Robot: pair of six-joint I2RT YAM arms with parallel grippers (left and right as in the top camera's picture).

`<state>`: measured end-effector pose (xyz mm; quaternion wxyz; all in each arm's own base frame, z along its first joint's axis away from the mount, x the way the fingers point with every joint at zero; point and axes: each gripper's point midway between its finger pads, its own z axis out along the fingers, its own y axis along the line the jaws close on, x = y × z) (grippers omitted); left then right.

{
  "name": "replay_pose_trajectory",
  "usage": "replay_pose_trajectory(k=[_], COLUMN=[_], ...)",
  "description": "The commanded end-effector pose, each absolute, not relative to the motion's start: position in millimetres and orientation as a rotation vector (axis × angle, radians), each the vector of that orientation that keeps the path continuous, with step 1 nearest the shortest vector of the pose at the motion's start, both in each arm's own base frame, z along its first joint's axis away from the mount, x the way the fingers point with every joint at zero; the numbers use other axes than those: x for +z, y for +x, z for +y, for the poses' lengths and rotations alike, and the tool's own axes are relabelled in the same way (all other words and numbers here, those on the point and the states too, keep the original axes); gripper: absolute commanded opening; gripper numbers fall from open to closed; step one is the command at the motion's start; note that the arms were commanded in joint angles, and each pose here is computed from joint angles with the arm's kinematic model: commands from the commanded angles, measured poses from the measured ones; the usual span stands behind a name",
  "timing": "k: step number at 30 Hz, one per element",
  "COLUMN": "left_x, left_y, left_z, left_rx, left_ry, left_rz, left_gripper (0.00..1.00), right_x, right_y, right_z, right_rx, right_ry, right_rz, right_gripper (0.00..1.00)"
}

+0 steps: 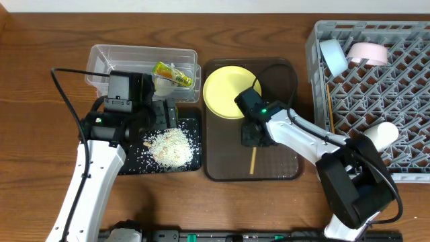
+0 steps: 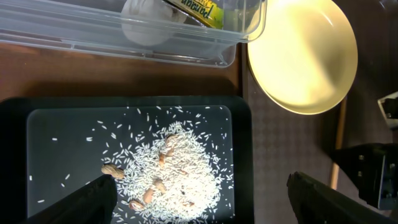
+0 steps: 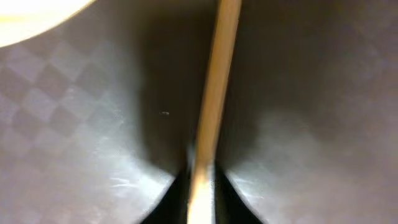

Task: Sort waste into correct bins and load items into the dishwasher rack
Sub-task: 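Place the second chopstick into the rack with the right gripper, then reach the right gripper to the yellow plate rim and grasp it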

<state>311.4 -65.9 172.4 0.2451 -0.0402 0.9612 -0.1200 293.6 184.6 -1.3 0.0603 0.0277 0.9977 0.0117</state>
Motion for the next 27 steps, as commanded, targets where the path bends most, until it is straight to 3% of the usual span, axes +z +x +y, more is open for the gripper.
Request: replay_pose_trajectory(k=[1,16,27], left_x=[173.7,173.8,173.8], left_y=[313.8,314.0,313.9], left_z=[-64.1,-64.1,-64.2], left_rx=[-0.319,-0.319,-0.320], left_ry=[-0.118,-0.119,-0.118], left_rz=[2.620,2.620,2.620], left_gripper=[0.89,0.90,0.89], right_x=[-2.3,156.4,118.8], right_y=[294.3,347.9,345.7], right_z=[163.0,39.2,-28.5], right_rx=[-0.064,-0.019,-0.061], right_ry=[0.179,0.007,0.103], right_rz=[3.011,2.643,2.779], right_gripper=[0.02,0.01,0.01])
